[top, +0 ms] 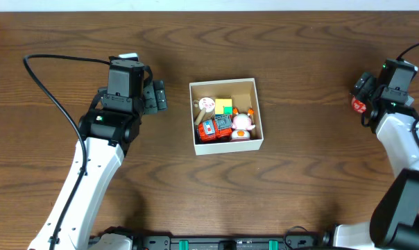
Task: Pack container
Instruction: 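Move the right gripper right to the red ball and grasp it, then carry the red ball left over the box and lower it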
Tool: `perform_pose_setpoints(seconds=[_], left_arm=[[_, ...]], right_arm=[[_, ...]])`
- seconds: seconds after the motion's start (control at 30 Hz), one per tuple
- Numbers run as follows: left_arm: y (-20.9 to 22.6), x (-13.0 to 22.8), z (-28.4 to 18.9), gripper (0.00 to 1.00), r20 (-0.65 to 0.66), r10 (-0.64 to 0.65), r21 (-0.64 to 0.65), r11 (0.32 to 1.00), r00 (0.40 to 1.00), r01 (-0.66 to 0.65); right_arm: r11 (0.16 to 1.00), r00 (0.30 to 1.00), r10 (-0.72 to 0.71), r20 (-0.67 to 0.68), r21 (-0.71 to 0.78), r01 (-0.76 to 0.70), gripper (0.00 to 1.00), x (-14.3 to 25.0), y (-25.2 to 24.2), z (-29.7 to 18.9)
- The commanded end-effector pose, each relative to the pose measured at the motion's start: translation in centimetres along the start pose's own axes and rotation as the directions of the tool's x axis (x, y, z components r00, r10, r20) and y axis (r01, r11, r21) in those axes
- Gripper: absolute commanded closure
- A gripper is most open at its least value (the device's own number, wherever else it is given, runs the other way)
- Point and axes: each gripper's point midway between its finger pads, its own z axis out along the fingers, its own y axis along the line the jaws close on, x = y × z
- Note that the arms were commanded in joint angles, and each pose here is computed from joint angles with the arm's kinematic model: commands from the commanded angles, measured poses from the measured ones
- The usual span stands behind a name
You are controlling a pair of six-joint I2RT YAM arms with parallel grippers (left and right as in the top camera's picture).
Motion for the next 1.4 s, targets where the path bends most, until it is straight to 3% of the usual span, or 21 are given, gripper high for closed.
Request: perform_pose_setpoints(seconds=[0.0,0.3,0.5,0.93,1.17,1.23,1.37], left_arm=[[0.3,-0.3,-0.2,0.02,0.012,0.016,-0.012,1.0,1.0,-0.016],[0.3,-0.3,-0.2,0.02,0.012,0.016,-0.012,1.0,1.0,-0.016],[0.3,-0.3,-0.2,0.02,0.012,0.016,-0.012,1.0,1.0,-0.016],[0.3,-0.3,-0.2,0.02,0.012,0.016,-0.012,1.0,1.0,-0.016],[0.3,-0.3,-0.2,0.02,0.012,0.016,-0.012,1.0,1.0,-0.016],[0.3,-0.3,-0.2,0.02,0.012,0.016,-0.012,1.0,1.0,-0.016],[0.3,-0.3,-0.2,0.02,0.012,0.016,-0.012,1.0,1.0,-0.016]], right_arm=[[0.997,0.999,-0.036,-0.031,-0.062,0.034,0.06,0.7,0.9,1.6],[0.983,0.986,-0.102,-0.135,-0.165,0.079,0.07,5.1,3.3,5.4],[0.982,0.984,-0.108,-0.143,-0.168,0.083,0.32,5.5,3.6,5.6],[0.987,0.97,-0.092,-0.226,-0.149,0.059,0.34,7.4,3.2,5.2],[0.989,0.96,-0.084,-0.267,-0.137,0.049,0.74,8.4,2.9,5.0],[0.991,0.958,-0.064,-0.281,-0.131,0.028,0.81,8.7,3.0,4.8],[0.987,0.964,-0.096,-0.249,-0.15,0.059,0.83,7.8,4.4,3.5]])
